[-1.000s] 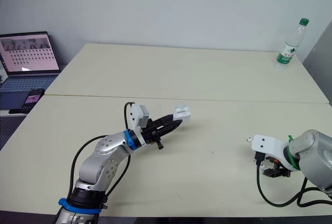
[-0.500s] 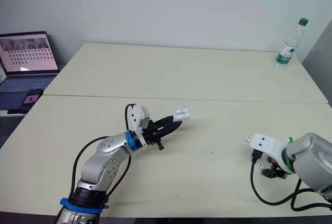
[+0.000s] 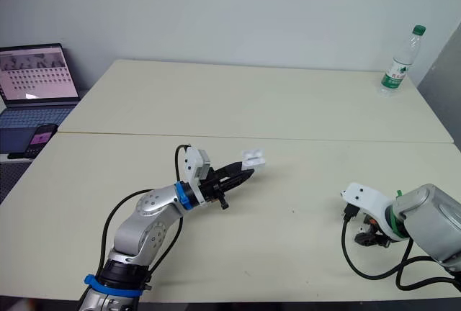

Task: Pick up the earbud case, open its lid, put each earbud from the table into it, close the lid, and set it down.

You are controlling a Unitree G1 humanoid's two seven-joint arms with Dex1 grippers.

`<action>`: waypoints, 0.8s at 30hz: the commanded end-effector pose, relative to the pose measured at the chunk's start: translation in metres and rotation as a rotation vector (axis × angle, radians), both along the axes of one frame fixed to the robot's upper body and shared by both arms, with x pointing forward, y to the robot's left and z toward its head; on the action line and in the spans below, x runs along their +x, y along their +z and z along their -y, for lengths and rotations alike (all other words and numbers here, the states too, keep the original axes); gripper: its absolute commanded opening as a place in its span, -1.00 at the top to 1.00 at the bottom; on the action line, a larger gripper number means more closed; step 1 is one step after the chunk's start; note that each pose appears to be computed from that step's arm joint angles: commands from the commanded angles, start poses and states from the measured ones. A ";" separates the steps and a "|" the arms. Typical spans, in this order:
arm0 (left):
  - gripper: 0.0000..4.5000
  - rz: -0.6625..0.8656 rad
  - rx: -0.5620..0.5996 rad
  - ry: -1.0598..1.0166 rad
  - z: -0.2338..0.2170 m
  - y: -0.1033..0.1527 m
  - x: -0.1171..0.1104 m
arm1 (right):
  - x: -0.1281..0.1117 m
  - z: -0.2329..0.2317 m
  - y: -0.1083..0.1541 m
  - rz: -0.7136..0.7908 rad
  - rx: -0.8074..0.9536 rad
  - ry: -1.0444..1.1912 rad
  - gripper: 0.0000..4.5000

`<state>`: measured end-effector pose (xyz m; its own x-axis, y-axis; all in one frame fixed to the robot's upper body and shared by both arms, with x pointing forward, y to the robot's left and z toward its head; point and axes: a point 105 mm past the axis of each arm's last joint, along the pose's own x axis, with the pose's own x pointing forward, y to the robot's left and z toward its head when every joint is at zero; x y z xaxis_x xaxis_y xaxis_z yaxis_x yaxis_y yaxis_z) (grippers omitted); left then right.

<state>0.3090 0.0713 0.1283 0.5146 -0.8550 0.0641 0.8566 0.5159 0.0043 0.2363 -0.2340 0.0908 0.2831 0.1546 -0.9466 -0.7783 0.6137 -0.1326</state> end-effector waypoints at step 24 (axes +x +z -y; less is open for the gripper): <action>0.65 0.078 -0.089 0.060 0.024 0.027 0.013 | 0.063 -0.091 0.092 0.552 0.802 -0.029 0.83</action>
